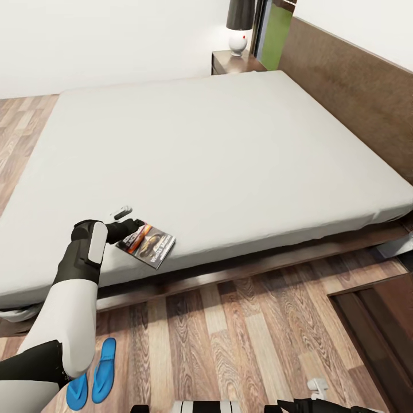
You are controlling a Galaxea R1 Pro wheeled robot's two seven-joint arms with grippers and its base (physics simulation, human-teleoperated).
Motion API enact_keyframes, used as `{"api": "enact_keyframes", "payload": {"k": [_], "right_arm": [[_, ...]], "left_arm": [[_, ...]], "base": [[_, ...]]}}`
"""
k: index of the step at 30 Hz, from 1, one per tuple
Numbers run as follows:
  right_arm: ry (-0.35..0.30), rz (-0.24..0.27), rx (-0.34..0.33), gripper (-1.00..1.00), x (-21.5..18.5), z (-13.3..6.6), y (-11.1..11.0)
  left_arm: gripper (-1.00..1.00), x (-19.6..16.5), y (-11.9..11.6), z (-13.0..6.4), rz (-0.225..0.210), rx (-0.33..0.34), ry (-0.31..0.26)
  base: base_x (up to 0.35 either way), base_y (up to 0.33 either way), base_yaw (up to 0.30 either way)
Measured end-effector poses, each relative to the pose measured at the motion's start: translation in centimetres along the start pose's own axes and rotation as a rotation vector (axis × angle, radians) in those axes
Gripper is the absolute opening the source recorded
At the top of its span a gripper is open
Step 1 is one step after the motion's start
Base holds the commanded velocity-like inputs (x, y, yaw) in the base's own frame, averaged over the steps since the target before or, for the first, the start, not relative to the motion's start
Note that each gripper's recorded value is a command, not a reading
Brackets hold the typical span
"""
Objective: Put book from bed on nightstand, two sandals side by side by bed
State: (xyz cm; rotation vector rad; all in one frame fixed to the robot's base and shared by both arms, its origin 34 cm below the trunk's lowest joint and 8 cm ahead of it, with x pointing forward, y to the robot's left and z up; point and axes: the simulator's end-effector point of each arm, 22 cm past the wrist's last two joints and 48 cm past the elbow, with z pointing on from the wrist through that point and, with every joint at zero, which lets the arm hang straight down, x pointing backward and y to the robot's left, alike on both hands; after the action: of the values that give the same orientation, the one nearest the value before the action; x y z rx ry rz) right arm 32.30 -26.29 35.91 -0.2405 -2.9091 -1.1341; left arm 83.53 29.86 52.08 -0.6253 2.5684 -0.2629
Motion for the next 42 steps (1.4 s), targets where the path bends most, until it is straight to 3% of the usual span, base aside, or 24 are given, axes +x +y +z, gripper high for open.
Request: {"api": "enact_keyframes", "payload": {"k": [42], "right_arm": [[0.000,0.000,0.000,1.00,-0.01,0.01,0.01]], "left_arm": [[1.00,-0.06,0.31,-0.03,-0.015,0.000,-0.001]], "base": [[0.000,0.000,-0.037]]}}
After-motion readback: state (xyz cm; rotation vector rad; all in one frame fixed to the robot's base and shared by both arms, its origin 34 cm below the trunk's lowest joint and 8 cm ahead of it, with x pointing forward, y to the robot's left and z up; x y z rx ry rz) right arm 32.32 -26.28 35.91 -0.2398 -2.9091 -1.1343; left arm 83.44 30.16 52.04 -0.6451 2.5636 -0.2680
